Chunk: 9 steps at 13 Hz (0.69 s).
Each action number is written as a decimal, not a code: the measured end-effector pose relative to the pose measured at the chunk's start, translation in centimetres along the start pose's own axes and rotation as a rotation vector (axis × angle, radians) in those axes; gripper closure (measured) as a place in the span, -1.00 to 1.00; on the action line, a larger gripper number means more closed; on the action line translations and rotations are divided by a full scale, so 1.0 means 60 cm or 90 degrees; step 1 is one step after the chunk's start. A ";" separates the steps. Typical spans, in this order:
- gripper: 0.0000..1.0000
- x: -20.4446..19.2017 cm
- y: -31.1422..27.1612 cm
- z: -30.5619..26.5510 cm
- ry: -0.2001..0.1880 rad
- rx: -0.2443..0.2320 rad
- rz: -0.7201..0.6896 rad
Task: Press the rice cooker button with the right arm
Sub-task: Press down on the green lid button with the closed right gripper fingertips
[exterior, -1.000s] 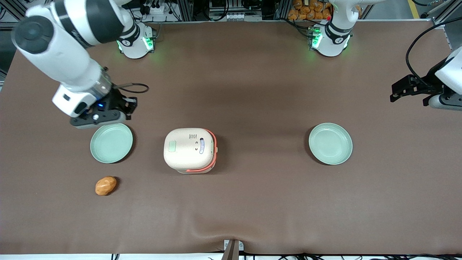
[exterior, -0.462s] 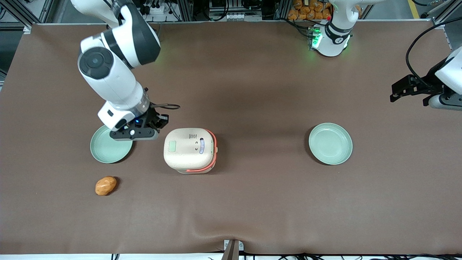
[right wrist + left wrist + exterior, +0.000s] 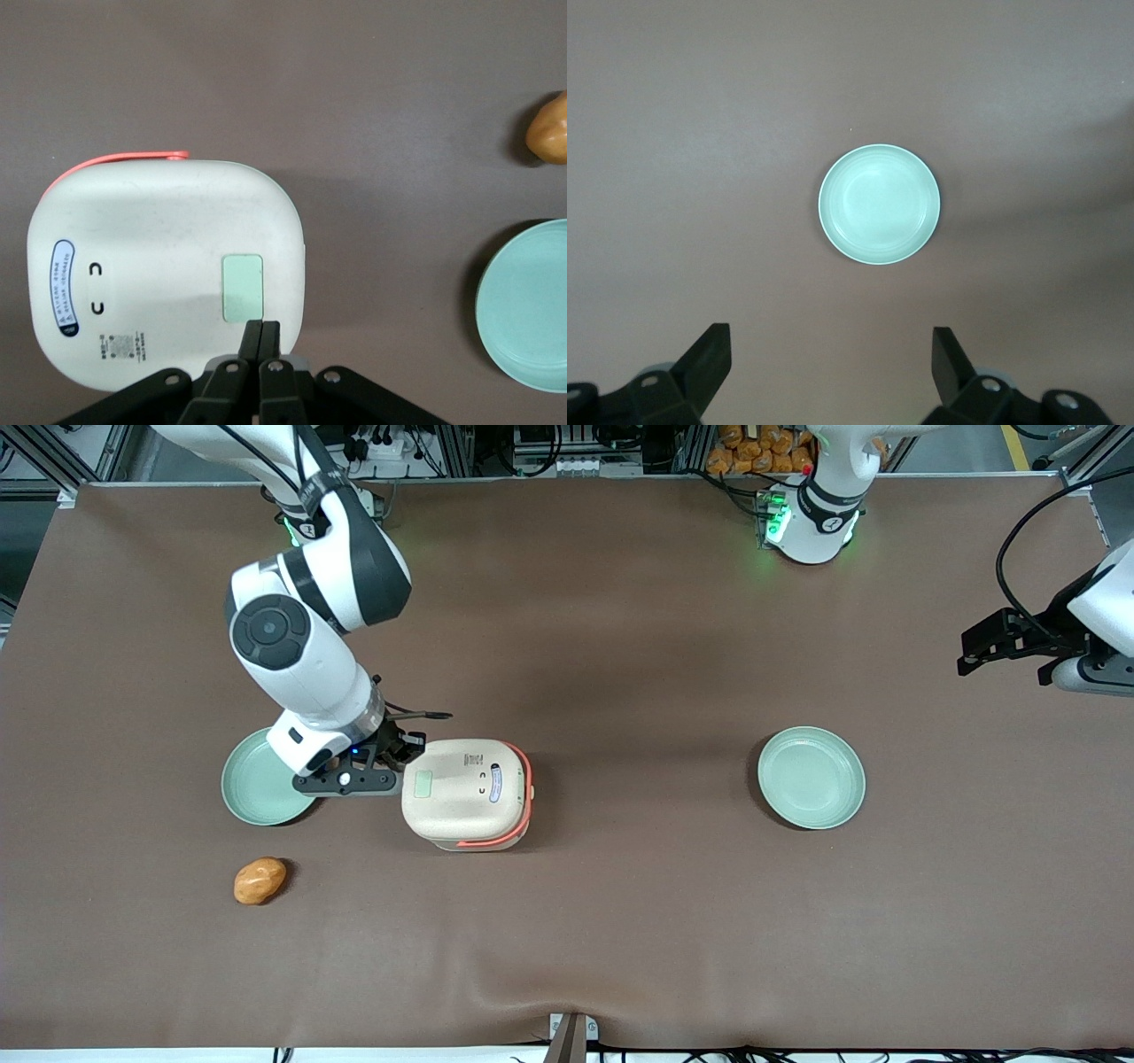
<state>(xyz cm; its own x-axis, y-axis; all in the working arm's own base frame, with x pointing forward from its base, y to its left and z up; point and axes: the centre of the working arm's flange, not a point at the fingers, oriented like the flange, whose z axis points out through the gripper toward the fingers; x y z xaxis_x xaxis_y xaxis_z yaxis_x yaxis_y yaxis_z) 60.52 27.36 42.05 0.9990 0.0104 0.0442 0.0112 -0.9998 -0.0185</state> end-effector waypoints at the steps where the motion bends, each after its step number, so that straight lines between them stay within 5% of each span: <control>1: 0.98 0.002 -0.001 0.010 0.000 0.000 0.000; 9: 0.98 0.006 -0.024 0.077 -0.007 -0.005 -0.011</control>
<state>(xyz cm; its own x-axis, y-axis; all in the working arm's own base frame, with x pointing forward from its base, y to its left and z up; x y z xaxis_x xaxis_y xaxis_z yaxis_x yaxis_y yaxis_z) 61.09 28.89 37.48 0.9990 0.0278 0.0339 0.0281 -0.9996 -0.0099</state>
